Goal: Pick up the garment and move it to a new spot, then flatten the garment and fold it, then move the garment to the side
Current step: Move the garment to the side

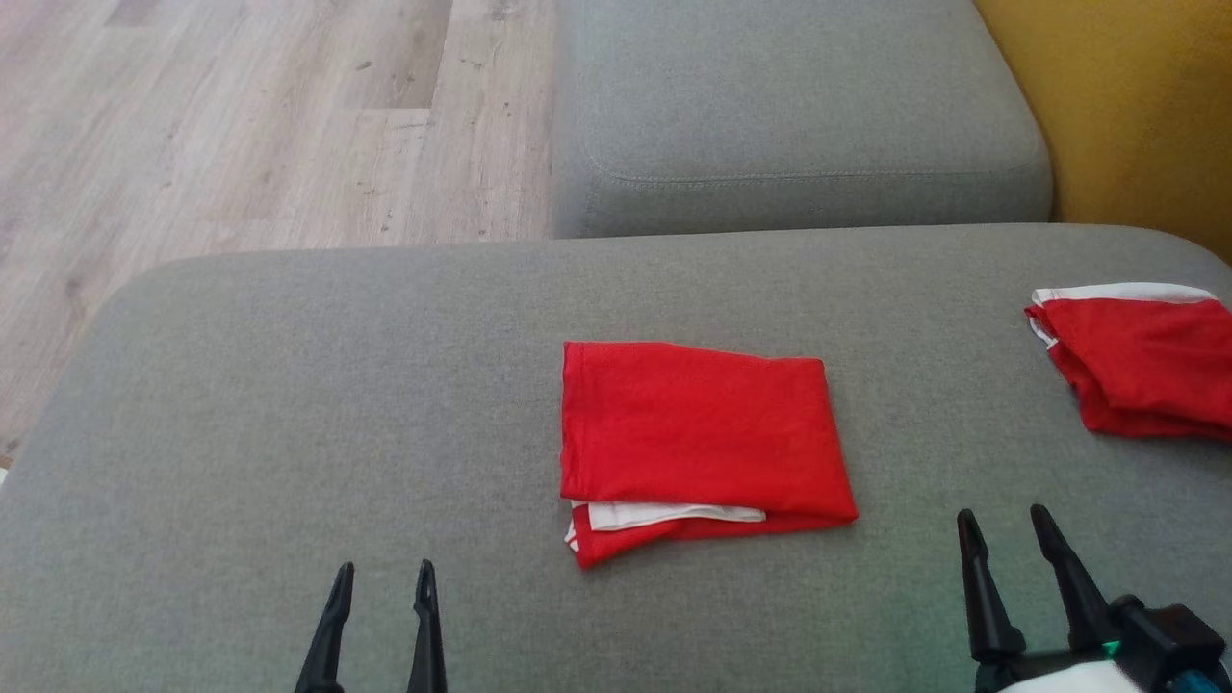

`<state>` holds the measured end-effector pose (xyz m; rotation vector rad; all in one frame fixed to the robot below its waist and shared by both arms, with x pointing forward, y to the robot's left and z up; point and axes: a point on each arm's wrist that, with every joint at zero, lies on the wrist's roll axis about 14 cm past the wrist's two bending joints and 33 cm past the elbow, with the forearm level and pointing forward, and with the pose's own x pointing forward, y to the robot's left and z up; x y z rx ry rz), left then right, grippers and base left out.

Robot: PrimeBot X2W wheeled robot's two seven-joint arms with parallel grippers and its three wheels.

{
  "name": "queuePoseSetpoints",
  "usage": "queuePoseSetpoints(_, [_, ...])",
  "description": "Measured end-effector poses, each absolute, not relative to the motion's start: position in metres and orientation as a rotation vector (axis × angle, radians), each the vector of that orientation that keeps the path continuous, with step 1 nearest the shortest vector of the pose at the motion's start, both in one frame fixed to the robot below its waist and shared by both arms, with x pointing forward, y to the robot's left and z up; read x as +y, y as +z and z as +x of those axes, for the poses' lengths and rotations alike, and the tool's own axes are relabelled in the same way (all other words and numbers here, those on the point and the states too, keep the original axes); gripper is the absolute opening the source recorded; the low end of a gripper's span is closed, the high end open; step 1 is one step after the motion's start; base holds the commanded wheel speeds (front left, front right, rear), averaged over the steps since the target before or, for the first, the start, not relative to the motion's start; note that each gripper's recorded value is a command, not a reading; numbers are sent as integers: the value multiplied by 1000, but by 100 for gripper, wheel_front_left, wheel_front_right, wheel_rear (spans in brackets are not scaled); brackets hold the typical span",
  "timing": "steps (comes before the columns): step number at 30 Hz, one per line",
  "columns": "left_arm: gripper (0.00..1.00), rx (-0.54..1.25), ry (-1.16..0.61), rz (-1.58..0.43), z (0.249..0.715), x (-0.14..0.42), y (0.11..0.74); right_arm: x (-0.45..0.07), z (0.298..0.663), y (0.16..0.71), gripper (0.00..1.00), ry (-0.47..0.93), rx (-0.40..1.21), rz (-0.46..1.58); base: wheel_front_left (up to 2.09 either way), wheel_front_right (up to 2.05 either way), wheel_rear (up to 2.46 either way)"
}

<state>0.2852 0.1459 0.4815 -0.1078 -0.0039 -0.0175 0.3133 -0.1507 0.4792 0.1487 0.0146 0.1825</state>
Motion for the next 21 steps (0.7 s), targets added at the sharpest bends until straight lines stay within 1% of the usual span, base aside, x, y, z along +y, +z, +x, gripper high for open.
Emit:
queuePoseSetpoints(7, [100,0,-21,-101,286,145,480,-153,314,478,100,174,18,158,0,0,0])
queuePoseSetpoints(12, [100,21,-19,-129,286,145,475,-150,321,469,100,183,51,157,0,0,0])
queuePoseSetpoints(18, [100,31,2,-171,294,147,475,-150,358,474,100,197,44,182,0,0,0])
queuePoseSetpoints(21, [100,26,-6,-180,300,144,478,-144,376,462,100,220,91,210,0,0,0])
